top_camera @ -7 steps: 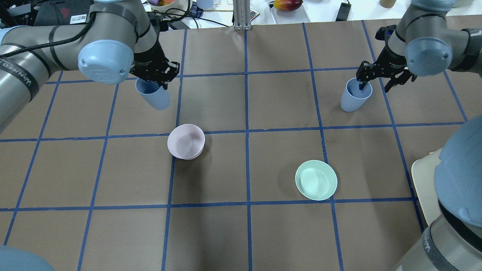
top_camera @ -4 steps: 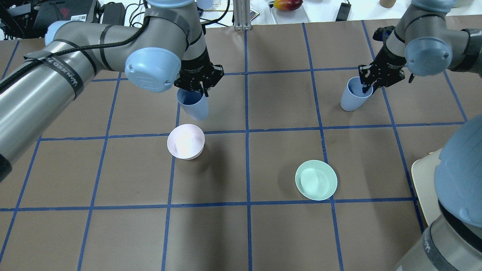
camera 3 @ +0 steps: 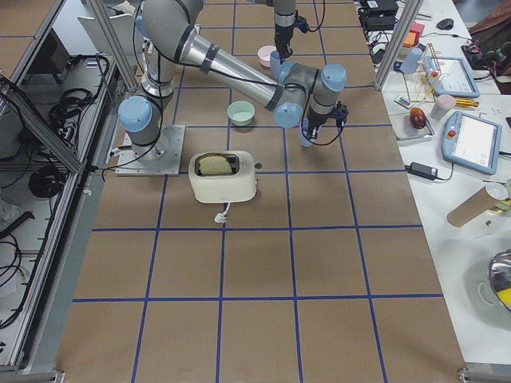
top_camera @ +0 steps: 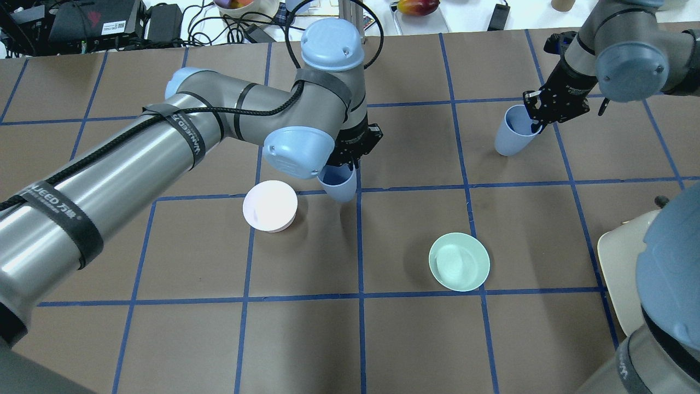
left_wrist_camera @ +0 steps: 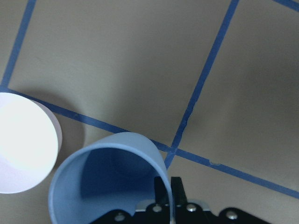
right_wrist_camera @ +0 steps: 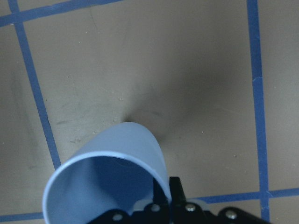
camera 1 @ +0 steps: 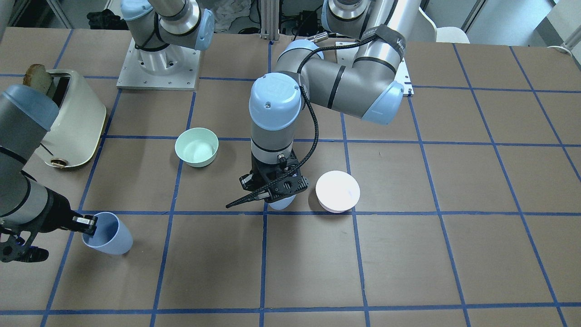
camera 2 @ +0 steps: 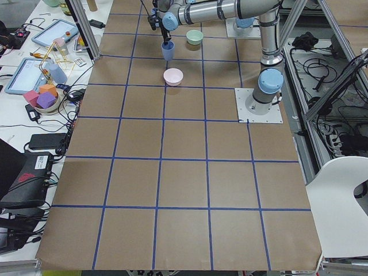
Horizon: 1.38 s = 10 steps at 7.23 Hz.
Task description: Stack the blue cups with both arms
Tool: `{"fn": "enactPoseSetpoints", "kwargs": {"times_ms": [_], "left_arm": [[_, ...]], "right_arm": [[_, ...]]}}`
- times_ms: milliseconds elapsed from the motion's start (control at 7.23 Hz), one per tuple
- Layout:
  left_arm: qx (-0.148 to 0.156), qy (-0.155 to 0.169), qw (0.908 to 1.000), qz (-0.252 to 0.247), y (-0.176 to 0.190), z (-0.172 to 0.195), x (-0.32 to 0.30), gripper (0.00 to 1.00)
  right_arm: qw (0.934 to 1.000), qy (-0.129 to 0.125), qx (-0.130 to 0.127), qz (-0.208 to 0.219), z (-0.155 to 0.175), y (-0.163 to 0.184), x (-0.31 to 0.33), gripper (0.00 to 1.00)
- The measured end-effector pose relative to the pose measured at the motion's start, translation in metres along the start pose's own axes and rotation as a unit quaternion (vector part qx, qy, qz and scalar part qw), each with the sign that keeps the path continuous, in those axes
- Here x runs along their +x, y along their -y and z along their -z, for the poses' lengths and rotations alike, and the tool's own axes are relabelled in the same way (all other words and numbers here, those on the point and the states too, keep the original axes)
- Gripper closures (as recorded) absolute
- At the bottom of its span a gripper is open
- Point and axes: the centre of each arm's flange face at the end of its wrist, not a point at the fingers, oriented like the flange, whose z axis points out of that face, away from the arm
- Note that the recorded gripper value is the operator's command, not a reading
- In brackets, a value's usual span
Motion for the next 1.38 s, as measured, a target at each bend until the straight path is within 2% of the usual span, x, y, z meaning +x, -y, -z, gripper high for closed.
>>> {"fn": "enactPoseSetpoints", "kwargs": {"times_ms": [415, 553, 691, 1106, 1383], "left_arm": [[-0.016, -0.004, 0.9998, -0.006, -0.020, -0.018, 0.014, 1.00], [-0.022, -0.005, 0.9997, -0.007, -0.024, -0.021, 0.015, 0.56], [-0.025, -0.002, 0.9996, -0.010, -0.026, -0.024, 0.016, 0.01], [-0.019, 0.003, 0.9994, -0.028, -0.027, -0.023, 0.015, 0.00], [0.024, 0.005, 0.9963, -0.083, 0.001, 0.033, -0.012, 0.00]], "right_arm": [[0.9998, 0.015, -0.015, -0.001, 0.032, 0.006, -0.007, 1.00], [0.9997, 0.018, -0.018, 0.000, 0.038, 0.007, -0.013, 1.00], [0.9997, 0.018, -0.017, 0.003, 0.043, 0.005, -0.022, 1.00], [0.9997, 0.017, -0.013, 0.008, 0.062, -0.004, -0.039, 1.00], [0.9994, 0.024, -0.022, 0.014, 0.093, -0.027, -0.055, 1.00]]}}
